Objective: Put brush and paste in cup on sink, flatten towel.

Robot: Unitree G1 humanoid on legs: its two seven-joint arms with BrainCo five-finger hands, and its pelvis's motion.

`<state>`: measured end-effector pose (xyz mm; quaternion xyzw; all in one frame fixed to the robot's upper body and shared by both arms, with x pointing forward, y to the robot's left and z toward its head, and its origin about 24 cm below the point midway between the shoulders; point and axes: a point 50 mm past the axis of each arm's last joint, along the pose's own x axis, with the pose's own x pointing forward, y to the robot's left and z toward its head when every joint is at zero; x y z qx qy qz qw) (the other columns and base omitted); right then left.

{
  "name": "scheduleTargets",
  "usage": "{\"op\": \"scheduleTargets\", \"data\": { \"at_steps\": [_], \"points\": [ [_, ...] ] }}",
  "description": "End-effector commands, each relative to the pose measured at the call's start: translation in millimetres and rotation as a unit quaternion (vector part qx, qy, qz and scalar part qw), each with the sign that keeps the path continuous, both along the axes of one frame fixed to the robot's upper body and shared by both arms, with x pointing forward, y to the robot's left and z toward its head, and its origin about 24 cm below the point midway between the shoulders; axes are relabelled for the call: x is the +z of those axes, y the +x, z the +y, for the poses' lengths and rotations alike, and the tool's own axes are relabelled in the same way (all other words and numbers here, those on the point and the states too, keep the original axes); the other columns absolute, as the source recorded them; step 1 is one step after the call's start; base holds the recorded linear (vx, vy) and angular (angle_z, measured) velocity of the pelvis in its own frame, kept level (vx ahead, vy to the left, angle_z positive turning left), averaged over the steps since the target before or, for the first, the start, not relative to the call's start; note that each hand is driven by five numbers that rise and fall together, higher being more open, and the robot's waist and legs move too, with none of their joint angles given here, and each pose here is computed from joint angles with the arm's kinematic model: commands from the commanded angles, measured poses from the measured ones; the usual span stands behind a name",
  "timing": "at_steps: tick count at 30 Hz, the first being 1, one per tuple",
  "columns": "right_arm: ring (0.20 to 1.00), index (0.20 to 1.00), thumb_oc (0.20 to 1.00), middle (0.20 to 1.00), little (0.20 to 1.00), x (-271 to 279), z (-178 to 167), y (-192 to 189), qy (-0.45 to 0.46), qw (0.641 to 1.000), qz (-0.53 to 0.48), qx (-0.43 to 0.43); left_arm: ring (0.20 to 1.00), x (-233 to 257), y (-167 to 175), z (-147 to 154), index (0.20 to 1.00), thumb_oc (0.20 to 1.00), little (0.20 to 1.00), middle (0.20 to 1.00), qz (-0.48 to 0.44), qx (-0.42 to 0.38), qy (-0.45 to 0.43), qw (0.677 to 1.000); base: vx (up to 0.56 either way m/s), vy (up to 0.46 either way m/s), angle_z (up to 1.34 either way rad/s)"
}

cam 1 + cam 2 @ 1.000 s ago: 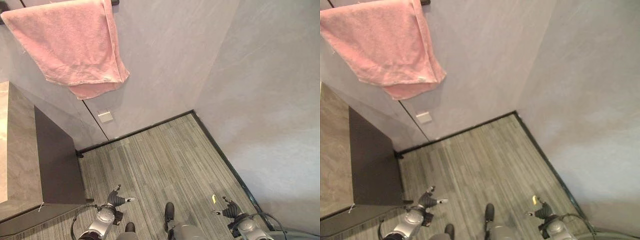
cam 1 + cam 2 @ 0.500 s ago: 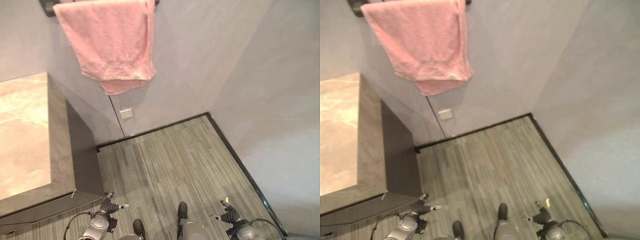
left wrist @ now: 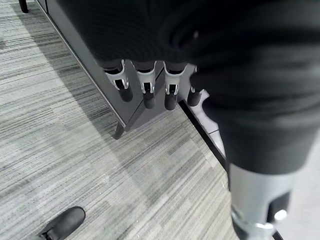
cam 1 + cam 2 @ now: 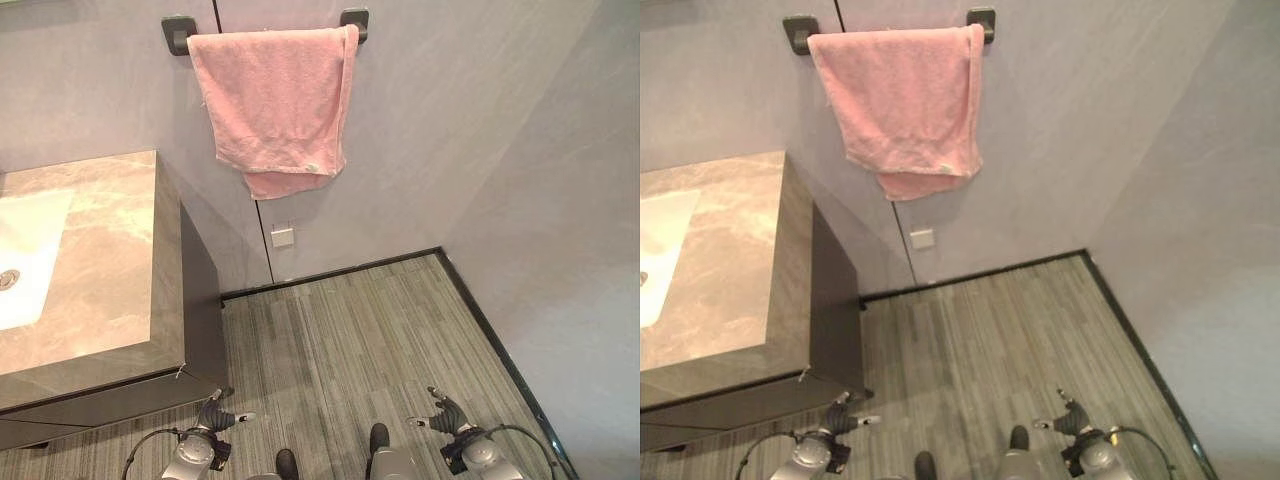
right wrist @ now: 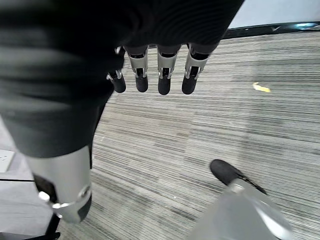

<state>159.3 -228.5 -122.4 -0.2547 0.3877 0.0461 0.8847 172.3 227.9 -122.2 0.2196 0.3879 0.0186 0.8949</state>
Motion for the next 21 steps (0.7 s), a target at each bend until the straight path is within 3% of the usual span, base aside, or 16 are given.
{"op": "scheduleTargets", "data": {
  "at_steps": [1, 9, 10, 11, 21],
  "points": [
    [1.000, 1.000, 1.000, 1.000, 1.000, 10, 6, 16, 0.005, 0.999, -0.035, 0.030, 1.000, 11, 13, 7, 1.000, 1.000, 1.000, 1.000, -0.035, -0.014, 0.020, 0.999, 0.02, -0.022, 0.05],
    [1.000, 1.000, 1.000, 1.000, 1.000, -4, -2, -3, 0.005, 1.000, 0.018, 0.004, 1.000, 2, 3, 4, 1.000, 1.000, 1.000, 1.000, -0.011, -0.001, 0.007, 1.000, 0.04, -0.101, 0.18],
    [1.000, 1.000, 1.000, 1.000, 1.000, -11, -33, -12, 0.050, 0.980, 0.044, -0.185, 1.000, -17, -31, 30, 1.000, 1.000, 1.000, 1.000, 0.089, 0.102, 0.024, 0.990, 0.07, -0.104, 0.12],
    [1.000, 1.000, 1.000, 1.000, 1.000, -14, -36, -20, 0.043, 0.978, 0.059, -0.197, 1.000, -21, -43, 31, 1.000, 1.000, 1.000, 1.000, 0.112, 0.108, 0.023, 0.987, 0.14, -0.074, 0.12],
    [1.000, 1.000, 1.000, 1.000, 1.000, -27, -34, -54, 0.030, 0.974, 0.120, -0.190, 1.000, -32, -76, 31, 1.000, 1.000, 1.000, 1.000, 0.164, 0.119, 0.017, 0.979, 0.09, -0.027, -0.01]
  ]
}}
